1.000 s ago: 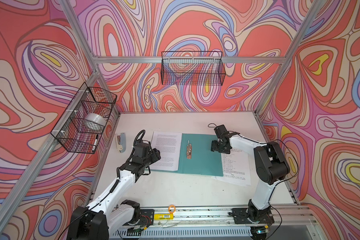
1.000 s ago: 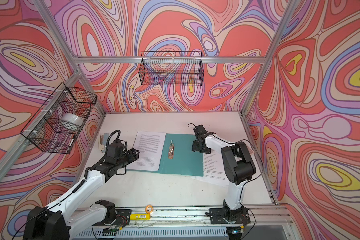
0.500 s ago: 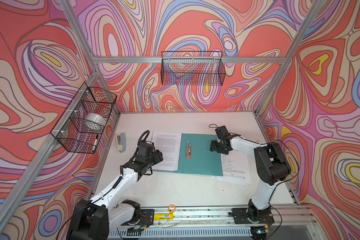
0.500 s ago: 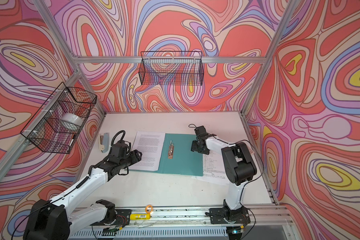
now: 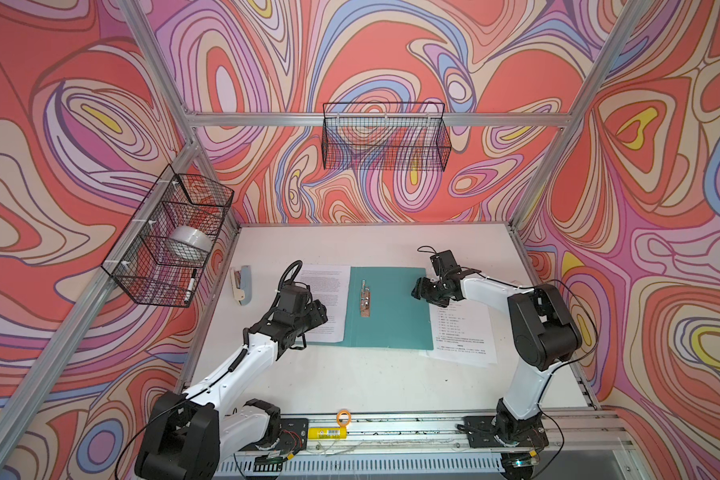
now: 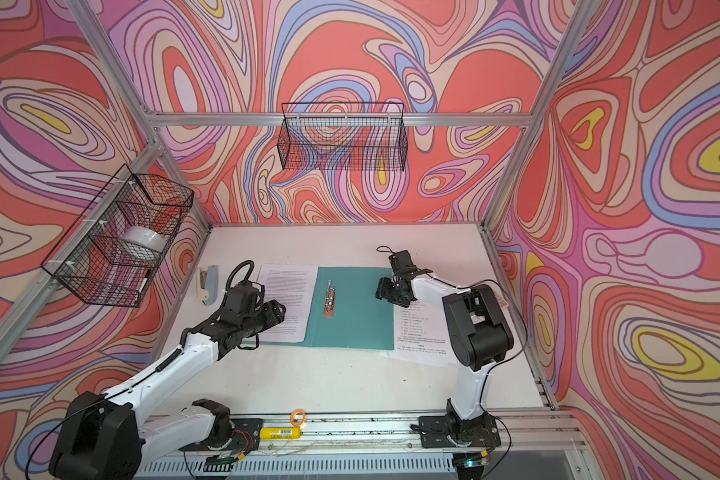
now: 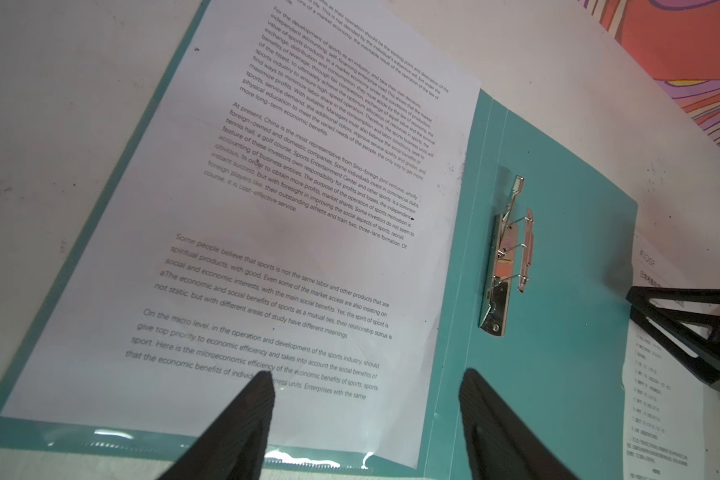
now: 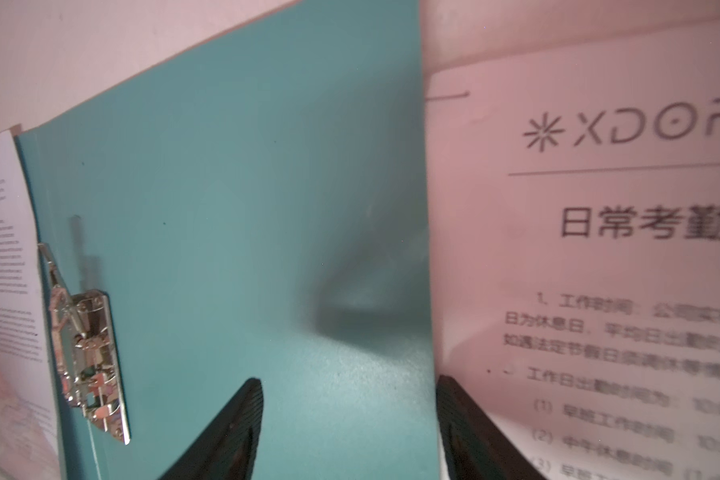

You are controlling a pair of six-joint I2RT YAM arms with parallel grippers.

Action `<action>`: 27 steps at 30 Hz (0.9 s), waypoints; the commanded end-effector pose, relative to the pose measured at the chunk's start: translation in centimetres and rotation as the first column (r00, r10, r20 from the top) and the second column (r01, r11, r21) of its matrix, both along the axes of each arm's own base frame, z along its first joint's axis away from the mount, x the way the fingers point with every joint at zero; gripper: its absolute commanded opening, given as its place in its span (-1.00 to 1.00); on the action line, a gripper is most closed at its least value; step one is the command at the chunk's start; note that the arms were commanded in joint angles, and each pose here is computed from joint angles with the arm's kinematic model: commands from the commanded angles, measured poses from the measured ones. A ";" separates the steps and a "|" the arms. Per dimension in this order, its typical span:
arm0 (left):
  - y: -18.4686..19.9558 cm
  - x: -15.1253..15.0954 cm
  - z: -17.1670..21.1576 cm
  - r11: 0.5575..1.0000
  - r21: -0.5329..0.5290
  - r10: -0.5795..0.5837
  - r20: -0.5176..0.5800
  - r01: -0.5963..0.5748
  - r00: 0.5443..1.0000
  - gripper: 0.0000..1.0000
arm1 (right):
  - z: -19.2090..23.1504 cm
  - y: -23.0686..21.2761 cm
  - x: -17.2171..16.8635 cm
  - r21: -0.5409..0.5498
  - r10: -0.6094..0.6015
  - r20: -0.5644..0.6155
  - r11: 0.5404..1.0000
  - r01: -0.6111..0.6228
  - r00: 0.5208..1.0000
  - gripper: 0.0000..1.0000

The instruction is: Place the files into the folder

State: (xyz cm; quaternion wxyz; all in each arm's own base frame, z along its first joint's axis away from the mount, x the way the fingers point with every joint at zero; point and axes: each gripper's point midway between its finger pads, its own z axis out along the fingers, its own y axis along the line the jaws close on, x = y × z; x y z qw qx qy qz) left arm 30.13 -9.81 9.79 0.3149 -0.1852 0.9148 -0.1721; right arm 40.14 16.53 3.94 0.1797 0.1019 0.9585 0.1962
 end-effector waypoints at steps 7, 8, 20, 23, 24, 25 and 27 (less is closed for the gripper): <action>-1.5 1.4 1.2 0.999 0.004 -0.036 0.036 0.036 0.999 0.42 | 0.9 5.2 0.4 0.088 0.105 0.020 0.990 -0.106 0.994 0.33; -1.9 1.6 1.2 0.999 0.007 -0.050 0.037 0.050 0.998 0.43 | 0.8 5.2 0.5 0.090 0.091 0.013 0.992 -0.092 0.996 0.33; -16.7 5.7 3.2 0.891 -0.088 -0.435 0.110 0.445 0.894 0.51 | 9.9 -6.3 0.3 -0.078 -0.160 0.243 0.980 0.183 0.957 0.38; -21.5 7.1 3.5 0.832 -0.145 -0.514 0.164 0.536 0.842 0.60 | 12.2 -8.1 -0.9 -0.070 -0.201 0.299 0.970 0.232 0.933 0.39; -23.0 7.5 3.6 0.811 -0.162 -0.537 0.177 0.562 0.825 0.64 | 13.0 -8.5 -1.2 -0.051 -0.215 0.316 0.969 0.243 0.924 0.39; -24.6 8.0 3.8 0.787 -0.178 -0.560 0.194 0.591 0.805 0.69 | 13.9 -8.8 -1.6 -0.033 -0.226 0.335 0.968 0.251 0.915 0.38; -27.3 9.0 3.3 0.749 -0.203 -0.596 0.209 0.630 0.775 0.78 | 15.3 -9.2 -2.1 -0.025 -0.228 0.360 0.967 0.253 0.905 0.39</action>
